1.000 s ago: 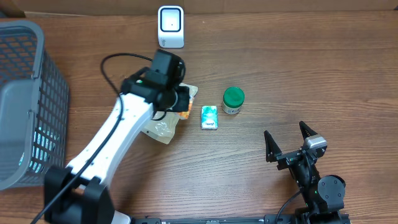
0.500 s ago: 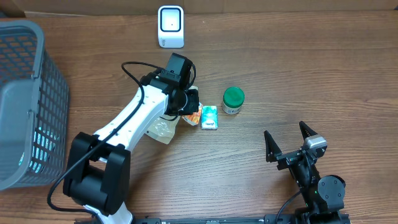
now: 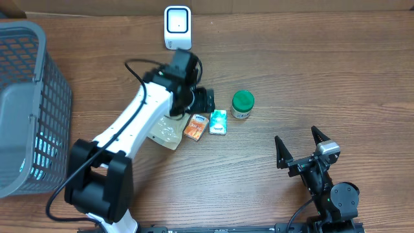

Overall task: Scan the item barcode
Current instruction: 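Carry the orange Kleenex pack over and place it beside the teal pack, then return the left gripper into the basket toward the green wipes pack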

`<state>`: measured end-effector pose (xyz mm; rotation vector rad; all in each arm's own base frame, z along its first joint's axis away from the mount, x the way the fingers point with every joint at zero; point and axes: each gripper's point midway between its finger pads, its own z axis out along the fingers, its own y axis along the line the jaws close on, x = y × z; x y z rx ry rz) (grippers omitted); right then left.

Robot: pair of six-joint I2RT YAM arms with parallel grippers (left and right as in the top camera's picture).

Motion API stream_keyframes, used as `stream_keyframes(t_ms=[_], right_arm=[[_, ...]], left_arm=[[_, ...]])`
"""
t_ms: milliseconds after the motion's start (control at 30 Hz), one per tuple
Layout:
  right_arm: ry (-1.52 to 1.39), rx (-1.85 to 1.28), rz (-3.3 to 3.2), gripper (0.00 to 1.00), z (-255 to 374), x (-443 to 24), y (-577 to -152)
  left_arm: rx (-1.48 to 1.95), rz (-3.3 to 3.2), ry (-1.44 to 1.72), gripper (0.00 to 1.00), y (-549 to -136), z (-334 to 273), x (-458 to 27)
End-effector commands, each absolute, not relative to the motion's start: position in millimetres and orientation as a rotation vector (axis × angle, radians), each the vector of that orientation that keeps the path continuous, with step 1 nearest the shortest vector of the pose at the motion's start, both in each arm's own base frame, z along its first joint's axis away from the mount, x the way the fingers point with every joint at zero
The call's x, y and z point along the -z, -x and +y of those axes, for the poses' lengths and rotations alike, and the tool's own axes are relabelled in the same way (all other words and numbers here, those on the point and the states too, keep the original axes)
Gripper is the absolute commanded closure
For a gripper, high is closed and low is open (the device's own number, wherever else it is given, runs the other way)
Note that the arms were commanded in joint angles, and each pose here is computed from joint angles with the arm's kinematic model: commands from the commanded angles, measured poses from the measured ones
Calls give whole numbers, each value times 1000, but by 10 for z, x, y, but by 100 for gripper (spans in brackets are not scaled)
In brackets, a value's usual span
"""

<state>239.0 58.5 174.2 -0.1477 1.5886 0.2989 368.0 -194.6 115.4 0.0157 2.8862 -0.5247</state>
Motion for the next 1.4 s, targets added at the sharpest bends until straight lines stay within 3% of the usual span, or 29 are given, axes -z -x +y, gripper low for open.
stream_keyframes(t_ms=[0, 267, 567, 733, 933, 1100, 1367], right_arm=[[145, -294, 1584, 0, 573, -1727, -2393], [145, -294, 1584, 0, 573, -1727, -2393], [145, -294, 1583, 0, 573, -1727, -2392], [145, -294, 1583, 0, 573, -1727, -2392], [145, -294, 1584, 0, 573, -1727, -2393], [145, -294, 1584, 0, 573, -1727, -2393], [145, -294, 1583, 0, 573, -1727, -2392]], left_arm=[[559, 2653, -118, 12, -3881, -1859, -2111], [285, 2465, 118, 7, -3768, -645, -3273], [-1, 2270, 734, 5, -3118, 1300, -3638], [-14, 2170, 1047, 7, -2996, 2066, -3285], [-66, 2267, 1281, 8, -2841, 2598, -2396], [-68, 2401, 1280, 3, -2828, 2810, -1842], [-48, 2667, 1064, 5, -2901, 2919, -1158]])
